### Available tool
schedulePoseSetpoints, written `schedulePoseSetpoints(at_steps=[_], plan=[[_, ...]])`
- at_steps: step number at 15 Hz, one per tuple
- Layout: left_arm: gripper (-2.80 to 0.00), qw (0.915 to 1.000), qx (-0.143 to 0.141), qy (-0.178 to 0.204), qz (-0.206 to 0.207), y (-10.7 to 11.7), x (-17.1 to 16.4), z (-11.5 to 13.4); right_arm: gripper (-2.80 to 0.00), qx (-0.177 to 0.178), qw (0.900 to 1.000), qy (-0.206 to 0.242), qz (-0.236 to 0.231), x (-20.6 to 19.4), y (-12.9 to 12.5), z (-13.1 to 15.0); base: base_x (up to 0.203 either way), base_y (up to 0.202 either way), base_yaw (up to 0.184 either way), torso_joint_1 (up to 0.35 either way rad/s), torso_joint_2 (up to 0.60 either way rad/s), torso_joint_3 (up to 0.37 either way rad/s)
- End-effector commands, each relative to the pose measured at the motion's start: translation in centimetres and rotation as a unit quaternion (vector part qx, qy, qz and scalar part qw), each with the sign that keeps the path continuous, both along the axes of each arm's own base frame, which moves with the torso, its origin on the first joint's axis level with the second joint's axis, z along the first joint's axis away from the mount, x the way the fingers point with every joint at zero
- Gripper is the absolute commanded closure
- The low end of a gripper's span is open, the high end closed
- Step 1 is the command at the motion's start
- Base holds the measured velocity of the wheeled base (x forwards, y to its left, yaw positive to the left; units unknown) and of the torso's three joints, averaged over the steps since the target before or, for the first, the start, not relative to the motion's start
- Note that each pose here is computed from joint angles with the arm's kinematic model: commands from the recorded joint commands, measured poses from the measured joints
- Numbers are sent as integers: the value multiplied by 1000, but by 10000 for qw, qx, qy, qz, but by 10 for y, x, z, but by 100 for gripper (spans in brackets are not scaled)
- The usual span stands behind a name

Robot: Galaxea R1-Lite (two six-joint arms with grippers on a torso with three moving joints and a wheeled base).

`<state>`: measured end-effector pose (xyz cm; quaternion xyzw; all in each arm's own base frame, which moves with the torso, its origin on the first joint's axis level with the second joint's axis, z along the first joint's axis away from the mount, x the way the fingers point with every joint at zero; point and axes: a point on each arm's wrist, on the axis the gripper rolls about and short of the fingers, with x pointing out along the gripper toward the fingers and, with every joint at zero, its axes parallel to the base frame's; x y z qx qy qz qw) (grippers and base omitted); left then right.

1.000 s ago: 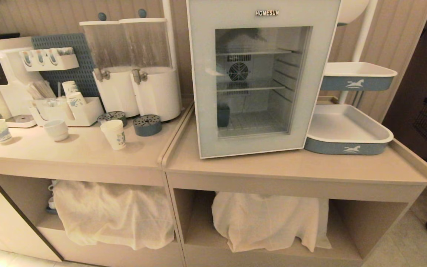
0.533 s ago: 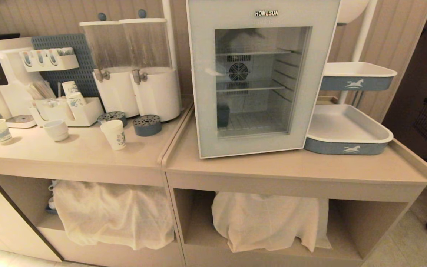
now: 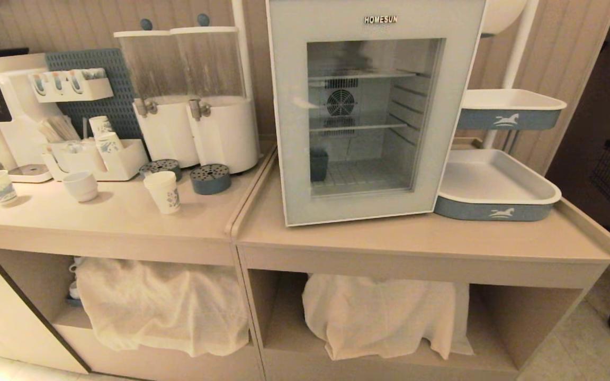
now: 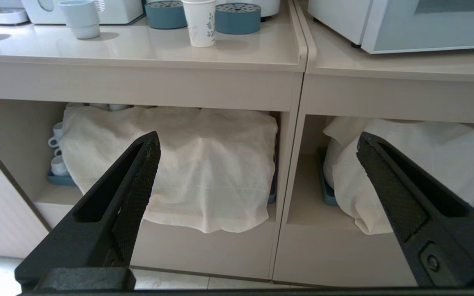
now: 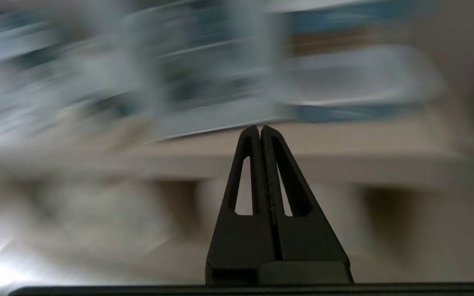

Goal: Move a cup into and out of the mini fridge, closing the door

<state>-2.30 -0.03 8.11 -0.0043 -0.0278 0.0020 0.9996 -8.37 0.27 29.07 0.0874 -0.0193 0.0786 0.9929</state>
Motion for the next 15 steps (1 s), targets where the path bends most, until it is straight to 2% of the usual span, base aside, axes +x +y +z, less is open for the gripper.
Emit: schedulePoseSetpoints(at_steps=[1, 2, 3, 5, 8, 9, 10, 11, 13, 15], plan=[[-280, 10000, -2, 78, 2, 0, 1, -5, 0, 116, 9805, -292, -1939, -31, -17, -20, 0, 0, 0, 0, 0, 0], [-280, 10000, -2, 86, 2, 0, 1, -5, 0, -36, 9797, -340, -1978, -34, -15, -20, 0, 0, 0, 0, 0, 0], [-280, 10000, -2, 78, 2, 0, 1, -5, 0, -260, 9827, -418, -1783, -38, -9, -27, 0, 0, 0, 0, 0, 0], [-280, 10000, -9, 79, 1, 0, 1, -5, 0, -500, 9871, -658, -1368, -52, -6, -60, 0, 0, 0, 0, 0, 0], [-280, 10000, -2, 79, 2, 0, 1, -5, 0, -215, 9907, 18, -1342, -8, -6, -120, 0, 0, 0, 0, 0, 0], [-280, 10000, -2, 78, 2, 0, 1, -5, 0, -139, 9913, 87, -1309, 2, -5, -133, 0, 0, 0, 0, 0, 0], [-280, 10000, -2, 85, 2, 0, 1, -5, 0, -148, 9915, -24, -1293, 10, -5, -139, 0, 0, 0, 0, 0, 0], [-280, 10000, -2, 78, 2, 0, 1, -5, 0, -308, 9903, -313, -1320, 22, -5, -146, 0, 0, 0, 0, 0, 0], [-280, 10000, -10, 80, 1, 0, 1, -5, 0, -1033, 9835, -158, -1477, 50, -6, -187, 0, 0, 0, 0, 0, 0], [-280, 10000, -10, 86, 1, 0, 1, -5, 0, -1175, 9848, 217, -1259, 62, -5, -217, 0, 0, 0, 0, 0, 0]])
